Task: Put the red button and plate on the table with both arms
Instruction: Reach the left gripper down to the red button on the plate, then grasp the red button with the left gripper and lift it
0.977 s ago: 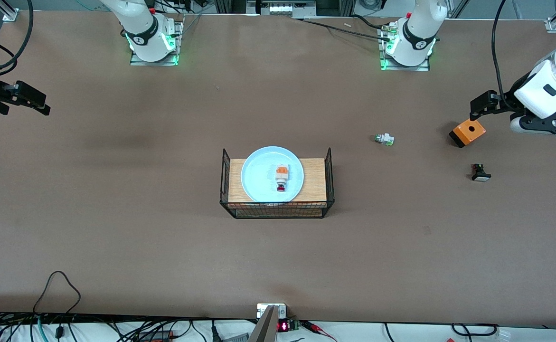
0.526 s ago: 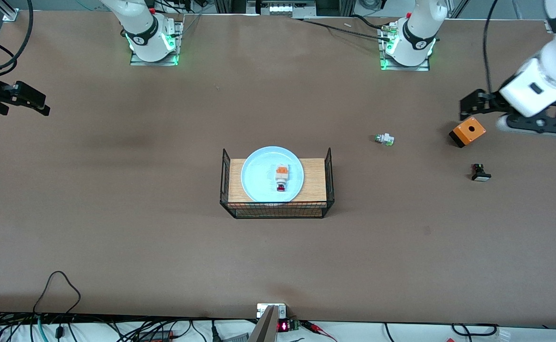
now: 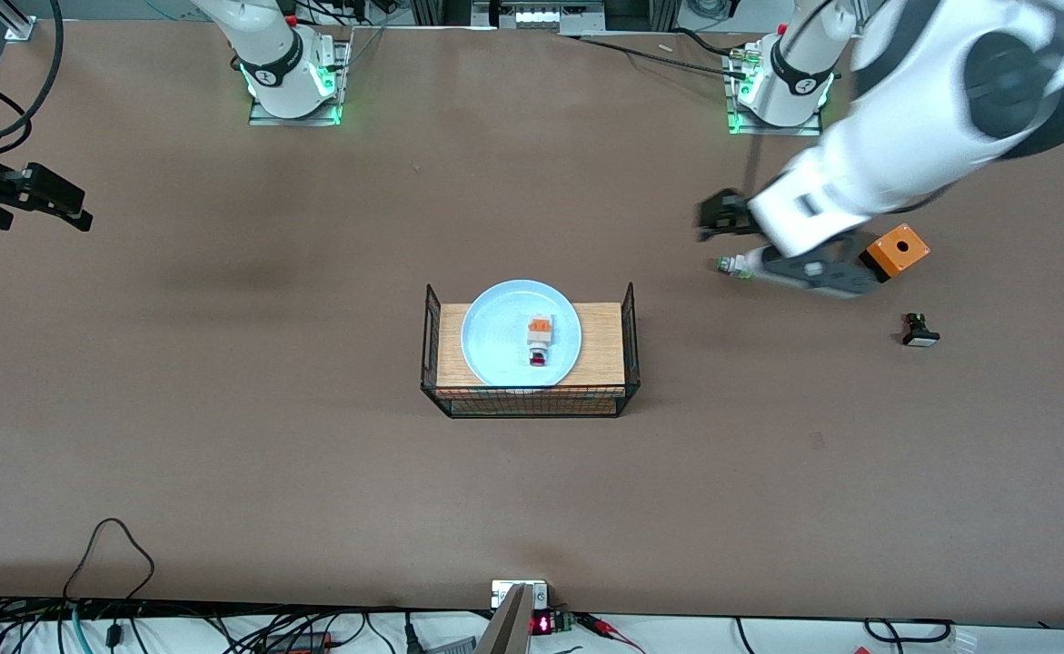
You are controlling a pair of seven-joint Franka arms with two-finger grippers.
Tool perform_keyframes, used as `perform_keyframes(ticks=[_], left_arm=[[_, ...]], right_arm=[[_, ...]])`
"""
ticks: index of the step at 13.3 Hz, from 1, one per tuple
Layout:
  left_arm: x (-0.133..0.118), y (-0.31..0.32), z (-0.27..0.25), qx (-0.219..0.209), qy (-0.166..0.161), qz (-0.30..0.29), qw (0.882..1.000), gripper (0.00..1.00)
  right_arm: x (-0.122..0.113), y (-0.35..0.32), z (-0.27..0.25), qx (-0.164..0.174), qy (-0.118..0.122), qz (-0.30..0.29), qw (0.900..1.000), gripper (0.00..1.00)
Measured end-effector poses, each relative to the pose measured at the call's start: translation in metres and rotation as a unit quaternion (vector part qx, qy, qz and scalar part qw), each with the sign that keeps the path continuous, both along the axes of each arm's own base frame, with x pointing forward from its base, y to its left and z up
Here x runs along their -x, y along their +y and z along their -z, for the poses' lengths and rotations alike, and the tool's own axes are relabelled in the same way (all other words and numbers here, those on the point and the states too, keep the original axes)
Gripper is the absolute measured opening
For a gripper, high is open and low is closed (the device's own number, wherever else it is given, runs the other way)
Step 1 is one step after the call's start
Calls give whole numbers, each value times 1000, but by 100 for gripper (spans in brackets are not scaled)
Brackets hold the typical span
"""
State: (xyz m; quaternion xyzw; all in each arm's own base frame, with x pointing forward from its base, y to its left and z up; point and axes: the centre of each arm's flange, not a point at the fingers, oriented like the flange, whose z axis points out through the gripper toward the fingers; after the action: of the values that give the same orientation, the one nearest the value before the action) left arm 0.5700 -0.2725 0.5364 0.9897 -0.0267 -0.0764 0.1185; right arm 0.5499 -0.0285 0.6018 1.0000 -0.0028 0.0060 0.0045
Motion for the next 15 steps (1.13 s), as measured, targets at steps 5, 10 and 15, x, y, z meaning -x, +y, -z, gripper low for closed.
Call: perform_keyframes(ticks=[5,10,15], left_arm=[[6,-137,59,46,-22,-83,995,100],[-14,-175,115,94,-80,-97,988,100],[-20,-179,125,75,-133,-63,986,100]], right_arm=[[0,0,0,0,0,0,1000,100],[0,1,0,0,2,-1,1000,100],[1,3,0,0,3,-2,1000,100]])
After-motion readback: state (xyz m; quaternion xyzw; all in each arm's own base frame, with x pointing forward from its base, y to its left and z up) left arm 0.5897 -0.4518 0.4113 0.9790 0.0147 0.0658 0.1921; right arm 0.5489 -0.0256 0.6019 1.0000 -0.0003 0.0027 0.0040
